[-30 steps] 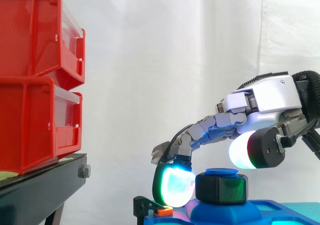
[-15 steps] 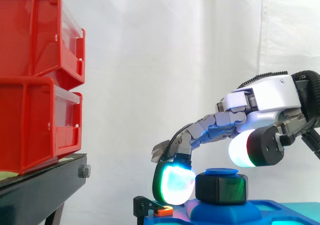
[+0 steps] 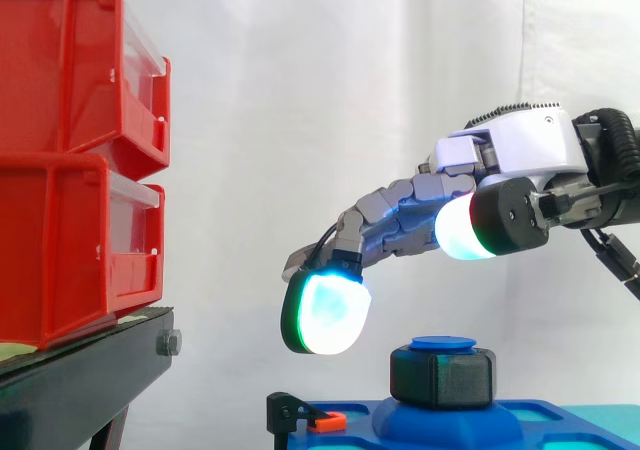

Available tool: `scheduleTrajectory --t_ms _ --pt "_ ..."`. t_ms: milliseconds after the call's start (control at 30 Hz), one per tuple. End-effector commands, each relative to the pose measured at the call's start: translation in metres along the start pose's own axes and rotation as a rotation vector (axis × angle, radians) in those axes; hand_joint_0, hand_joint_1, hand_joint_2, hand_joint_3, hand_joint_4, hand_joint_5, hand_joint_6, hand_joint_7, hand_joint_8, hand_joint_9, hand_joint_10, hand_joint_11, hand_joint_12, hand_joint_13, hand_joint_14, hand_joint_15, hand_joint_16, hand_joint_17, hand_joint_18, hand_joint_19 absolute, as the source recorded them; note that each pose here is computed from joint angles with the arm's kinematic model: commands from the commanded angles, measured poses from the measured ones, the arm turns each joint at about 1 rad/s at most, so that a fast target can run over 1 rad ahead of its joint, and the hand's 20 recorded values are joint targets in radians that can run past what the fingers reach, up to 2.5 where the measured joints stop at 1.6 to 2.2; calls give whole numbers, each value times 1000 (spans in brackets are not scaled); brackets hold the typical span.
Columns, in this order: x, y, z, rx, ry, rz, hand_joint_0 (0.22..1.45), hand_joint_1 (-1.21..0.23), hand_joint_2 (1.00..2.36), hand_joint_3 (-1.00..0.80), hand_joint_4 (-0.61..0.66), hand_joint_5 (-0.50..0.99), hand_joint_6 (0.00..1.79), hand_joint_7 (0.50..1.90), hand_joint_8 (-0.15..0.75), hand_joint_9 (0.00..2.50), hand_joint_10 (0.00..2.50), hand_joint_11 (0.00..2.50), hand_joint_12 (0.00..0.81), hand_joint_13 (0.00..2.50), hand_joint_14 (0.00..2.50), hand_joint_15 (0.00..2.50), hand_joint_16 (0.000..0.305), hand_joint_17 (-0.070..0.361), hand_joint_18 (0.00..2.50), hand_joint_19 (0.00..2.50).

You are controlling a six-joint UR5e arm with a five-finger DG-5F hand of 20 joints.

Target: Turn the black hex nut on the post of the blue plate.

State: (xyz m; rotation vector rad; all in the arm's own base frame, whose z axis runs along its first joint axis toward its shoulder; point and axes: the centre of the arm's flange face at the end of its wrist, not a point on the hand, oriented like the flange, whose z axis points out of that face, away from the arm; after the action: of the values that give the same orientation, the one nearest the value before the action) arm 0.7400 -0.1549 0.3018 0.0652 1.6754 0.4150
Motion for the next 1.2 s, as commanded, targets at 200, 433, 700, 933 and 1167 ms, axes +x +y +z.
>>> scheduleTrajectory --t_ms 200,433,700,933,1167 --pt "2 11 4 -9 20 12 465 -361 1000 -500 158 -204 503 826 208 264 0 40 326 41 2 53 53 119 0 258" --pt "5 13 0 1 59 17 466 -362 1000 -500 170 -200 503 853 207 265 0 40 325 47 0 55 53 120 0 250" --pt "9 12 -1 3 67 4 467 -360 1000 -500 178 -196 503 858 207 279 0 58 322 60 1 55 54 121 0 246" --pt "14 8 -3 16 72 -24 467 -357 1000 -500 179 -196 503 861 207 280 0 59 321 60 1 56 54 121 0 241" --pt "16 6 -4 18 78 -26 467 -355 1000 -500 180 -195 503 863 208 280 0 59 321 59 0 55 54 121 0 242"
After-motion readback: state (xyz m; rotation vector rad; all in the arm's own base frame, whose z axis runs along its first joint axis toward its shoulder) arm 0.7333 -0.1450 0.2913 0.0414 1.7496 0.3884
